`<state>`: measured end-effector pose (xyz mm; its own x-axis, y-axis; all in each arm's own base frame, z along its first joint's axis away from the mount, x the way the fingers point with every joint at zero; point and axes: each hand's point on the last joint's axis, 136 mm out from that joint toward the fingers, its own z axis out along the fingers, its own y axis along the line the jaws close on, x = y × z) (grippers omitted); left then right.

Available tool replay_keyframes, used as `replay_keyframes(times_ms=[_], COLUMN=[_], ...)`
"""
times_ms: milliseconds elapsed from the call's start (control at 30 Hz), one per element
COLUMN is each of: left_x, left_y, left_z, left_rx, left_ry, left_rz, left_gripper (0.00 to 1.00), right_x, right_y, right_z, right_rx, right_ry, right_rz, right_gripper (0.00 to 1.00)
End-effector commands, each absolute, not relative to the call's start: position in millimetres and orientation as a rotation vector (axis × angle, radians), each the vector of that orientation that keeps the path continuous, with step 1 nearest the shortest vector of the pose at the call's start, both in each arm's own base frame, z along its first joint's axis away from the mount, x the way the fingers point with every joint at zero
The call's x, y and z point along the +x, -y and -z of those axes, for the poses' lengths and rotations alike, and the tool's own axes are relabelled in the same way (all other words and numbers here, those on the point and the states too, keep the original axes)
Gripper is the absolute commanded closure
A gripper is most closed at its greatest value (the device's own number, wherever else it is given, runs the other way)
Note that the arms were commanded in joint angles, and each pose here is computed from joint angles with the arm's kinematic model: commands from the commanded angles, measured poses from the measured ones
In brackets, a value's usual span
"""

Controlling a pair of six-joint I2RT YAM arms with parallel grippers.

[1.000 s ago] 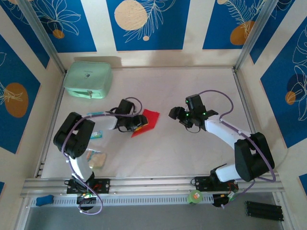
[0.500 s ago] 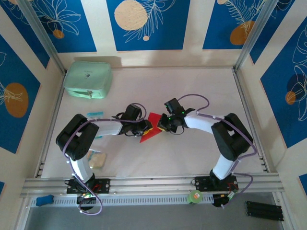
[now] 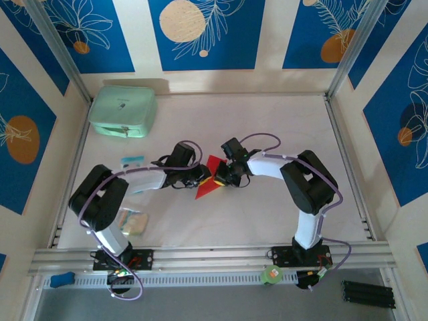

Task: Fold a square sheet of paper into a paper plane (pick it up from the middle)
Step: Move the paper to the center of the table, then fold the wing for the fifth time at the center of the table.

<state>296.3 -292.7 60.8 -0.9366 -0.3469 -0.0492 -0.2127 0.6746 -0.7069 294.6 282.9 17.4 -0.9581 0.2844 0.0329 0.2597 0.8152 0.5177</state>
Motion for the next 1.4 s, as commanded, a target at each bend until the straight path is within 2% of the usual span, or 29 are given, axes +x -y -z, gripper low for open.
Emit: replay_keyframes(times_ms=[0, 267, 433, 633, 800, 933, 1133, 1367], left_x=[282.4, 278.4, 283.7, 283.8, 280.3, 275.5, 272.7, 271.9], left_y=[286.5, 268.0, 265.2, 263.0, 258.4, 255.8, 255.5, 255.8], left_z=[-53.6, -28.0, -17.6, -10.3, -5.0, 0.5, 2.3, 0.2], left_rx=[-0.400, -0.379, -0.375, -0.394, -0.447, -0.528, -0.557, -0.558], left_ry=[-2.749, -2.839, -2.847, -2.856, -2.863, -2.874, -2.887, -2.888], left_rz=[1.088, 0.879, 0.817, 0.794, 0.777, 0.788, 0.792, 0.803], left_gripper=[0.75, 0.80, 0.84, 0.85, 0.85, 0.85, 0.85, 0.85], right_x=[284.4, 288.1, 297.4, 309.9, 298.5, 286.9, 287.2, 292.9], right_y=[-275.3, -275.4, -287.1, -290.7, -259.6, -242.0, -241.1, -247.6], right_z=[-1.4, -6.1, -28.4, -73.2, -58.2, -42.5, -34.6, -28.3], right_rx=[0.478, 0.474, 0.396, 0.361, 0.562, 0.702, 0.732, 0.724], right_ry=[-3.025, -3.009, -2.937, -2.784, -2.778, -2.776, -2.803, -2.834], right_rz=[-0.757, -0.789, -0.926, -1.071, -0.985, -0.933, -0.901, -0.884], right_gripper=[0.96, 0.96, 0.93, 0.79, 0.64, 0.60, 0.61, 0.72])
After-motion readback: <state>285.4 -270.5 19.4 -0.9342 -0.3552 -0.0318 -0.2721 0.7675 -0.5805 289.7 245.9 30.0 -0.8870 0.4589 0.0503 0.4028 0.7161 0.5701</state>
